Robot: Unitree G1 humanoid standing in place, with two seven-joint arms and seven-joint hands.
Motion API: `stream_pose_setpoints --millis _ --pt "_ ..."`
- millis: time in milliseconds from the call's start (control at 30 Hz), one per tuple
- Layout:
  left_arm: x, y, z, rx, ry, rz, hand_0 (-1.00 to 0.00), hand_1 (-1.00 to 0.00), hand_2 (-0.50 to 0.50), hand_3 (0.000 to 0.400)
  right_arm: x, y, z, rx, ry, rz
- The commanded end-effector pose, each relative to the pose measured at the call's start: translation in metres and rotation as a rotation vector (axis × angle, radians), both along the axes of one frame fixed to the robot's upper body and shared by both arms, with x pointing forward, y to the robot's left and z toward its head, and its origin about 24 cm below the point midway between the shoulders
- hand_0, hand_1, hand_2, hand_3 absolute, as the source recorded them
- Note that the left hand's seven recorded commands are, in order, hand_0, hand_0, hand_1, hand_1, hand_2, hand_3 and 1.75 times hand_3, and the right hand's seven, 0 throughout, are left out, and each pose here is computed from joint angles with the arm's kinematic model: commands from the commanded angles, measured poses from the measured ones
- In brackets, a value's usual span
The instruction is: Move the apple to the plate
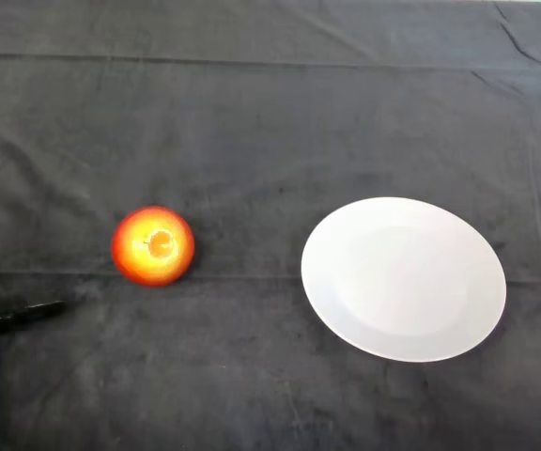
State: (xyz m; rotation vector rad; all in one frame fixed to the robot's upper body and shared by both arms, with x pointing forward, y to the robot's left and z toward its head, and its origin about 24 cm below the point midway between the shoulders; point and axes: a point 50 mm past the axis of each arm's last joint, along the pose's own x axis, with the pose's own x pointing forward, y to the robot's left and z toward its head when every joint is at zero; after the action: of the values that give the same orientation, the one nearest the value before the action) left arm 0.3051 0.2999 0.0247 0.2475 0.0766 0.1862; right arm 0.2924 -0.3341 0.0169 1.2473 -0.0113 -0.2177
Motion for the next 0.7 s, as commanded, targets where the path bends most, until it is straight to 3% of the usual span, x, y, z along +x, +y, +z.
stream_pose_setpoints --millis 33,700 --pt "0.019 -0.02 0.02 0.028 -0.08 -0.094 0.0 0.0 0.0 0.0 -0.0015 -0.0067 0.0041 -0.01 -0.006 -0.0222" --pt "0.031 -0.072 0.011 0.006 -0.046 -0.314 0.0 0.0 0.0 0.0 -0.0015 -0.0067 0.0041 -0.01 -0.006 -0.0223"
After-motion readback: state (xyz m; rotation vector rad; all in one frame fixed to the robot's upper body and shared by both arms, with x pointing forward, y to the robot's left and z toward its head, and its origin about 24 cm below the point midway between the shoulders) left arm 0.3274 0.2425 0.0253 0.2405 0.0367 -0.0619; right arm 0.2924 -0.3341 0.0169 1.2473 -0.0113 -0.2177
